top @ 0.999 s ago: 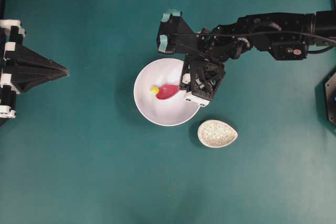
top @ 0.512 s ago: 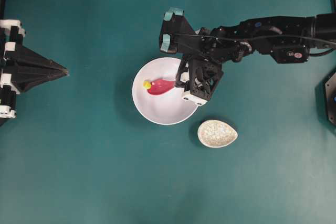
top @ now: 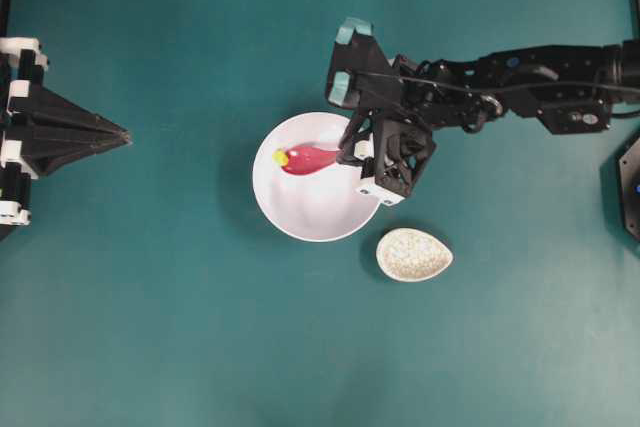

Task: Scoop the yellow hexagonal prism block from the bowl with a spoon using the right arm.

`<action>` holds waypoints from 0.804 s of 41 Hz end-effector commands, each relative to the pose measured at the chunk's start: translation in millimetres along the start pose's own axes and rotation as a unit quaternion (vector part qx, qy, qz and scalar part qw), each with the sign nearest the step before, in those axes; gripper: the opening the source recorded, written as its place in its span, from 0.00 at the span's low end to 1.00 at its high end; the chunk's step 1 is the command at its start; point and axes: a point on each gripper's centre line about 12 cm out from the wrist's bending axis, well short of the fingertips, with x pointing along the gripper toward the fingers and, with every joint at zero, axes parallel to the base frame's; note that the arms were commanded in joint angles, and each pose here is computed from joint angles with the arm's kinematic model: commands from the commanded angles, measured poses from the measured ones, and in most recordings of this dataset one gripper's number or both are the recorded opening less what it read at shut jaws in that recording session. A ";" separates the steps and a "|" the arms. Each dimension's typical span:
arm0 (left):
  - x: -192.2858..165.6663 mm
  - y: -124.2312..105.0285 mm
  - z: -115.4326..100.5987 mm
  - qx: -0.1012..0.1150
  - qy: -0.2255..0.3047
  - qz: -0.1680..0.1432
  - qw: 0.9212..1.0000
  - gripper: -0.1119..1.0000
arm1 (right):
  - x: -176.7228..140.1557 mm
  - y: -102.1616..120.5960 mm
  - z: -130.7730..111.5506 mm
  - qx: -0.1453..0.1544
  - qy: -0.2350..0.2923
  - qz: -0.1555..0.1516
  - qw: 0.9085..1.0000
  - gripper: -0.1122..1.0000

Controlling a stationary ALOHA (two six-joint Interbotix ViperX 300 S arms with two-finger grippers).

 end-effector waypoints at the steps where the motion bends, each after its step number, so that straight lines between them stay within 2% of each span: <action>1: 2.2 -0.2 6.7 0.002 -0.008 0.000 1.000 0.11 | -13.8 6.1 11.7 -0.004 -0.039 0.003 0.999 0.32; 8: 2.2 -0.2 6.7 0.002 -0.008 0.000 1.000 0.11 | -16.1 11.4 9.9 -0.010 -0.061 0.003 0.998 0.32; 21: 2.2 0.1 6.7 0.001 -0.008 0.000 1.000 0.11 | -25.9 18.2 3.4 -0.011 -0.069 0.009 0.998 0.32; 28: 2.2 -0.2 6.7 0.002 -0.008 0.000 1.000 0.11 | -46.6 22.8 12.0 -0.018 -0.092 0.016 0.996 0.32; 33: 2.2 0.1 6.9 0.001 -0.008 0.000 1.000 0.11 | -72.5 25.5 23.9 -0.026 -0.123 0.021 0.992 0.32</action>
